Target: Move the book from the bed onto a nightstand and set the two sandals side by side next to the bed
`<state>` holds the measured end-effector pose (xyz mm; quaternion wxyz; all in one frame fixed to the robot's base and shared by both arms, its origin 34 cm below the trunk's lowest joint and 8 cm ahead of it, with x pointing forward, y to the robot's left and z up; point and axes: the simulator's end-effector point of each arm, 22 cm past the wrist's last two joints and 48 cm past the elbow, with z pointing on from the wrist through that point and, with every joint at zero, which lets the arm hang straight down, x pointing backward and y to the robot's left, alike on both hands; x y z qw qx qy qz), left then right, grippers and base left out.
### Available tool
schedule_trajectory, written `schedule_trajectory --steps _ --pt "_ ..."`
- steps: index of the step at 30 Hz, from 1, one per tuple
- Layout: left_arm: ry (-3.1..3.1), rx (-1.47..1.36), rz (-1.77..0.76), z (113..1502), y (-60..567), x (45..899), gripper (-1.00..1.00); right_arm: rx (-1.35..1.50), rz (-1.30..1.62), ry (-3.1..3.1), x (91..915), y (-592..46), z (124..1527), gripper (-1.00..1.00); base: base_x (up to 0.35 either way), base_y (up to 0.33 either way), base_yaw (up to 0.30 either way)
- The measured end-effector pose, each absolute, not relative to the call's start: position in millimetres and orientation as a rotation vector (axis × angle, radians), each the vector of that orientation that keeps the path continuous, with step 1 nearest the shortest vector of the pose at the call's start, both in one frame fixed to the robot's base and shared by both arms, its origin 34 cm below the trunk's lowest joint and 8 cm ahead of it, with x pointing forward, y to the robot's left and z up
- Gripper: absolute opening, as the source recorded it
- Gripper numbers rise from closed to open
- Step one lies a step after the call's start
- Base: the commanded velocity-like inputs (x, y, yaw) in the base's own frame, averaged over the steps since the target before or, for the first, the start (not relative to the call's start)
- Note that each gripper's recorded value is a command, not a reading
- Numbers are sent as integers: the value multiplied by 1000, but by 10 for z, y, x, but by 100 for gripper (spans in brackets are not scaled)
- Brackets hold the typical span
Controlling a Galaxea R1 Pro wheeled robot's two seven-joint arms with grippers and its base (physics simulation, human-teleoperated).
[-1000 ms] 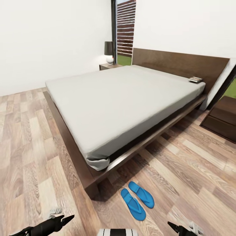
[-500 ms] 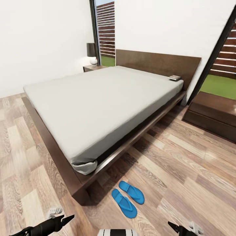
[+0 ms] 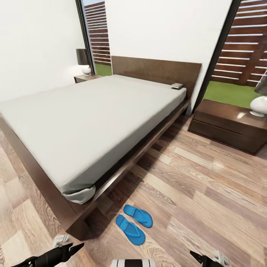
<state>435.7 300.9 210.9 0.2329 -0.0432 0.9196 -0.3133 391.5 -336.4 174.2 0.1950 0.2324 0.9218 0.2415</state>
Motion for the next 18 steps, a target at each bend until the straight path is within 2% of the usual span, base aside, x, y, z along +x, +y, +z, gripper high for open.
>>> schedule_trajectory --steps 12,18 --pt "2526 -119 -861 2110 3009 4358 100 651 676 2583 3917 -3366 1743 100 0 0 -281" --pt "2526 -119 -861 2110 3010 4357 100 650 677 2584 3918 -3362 1742 100 0 0 -56"
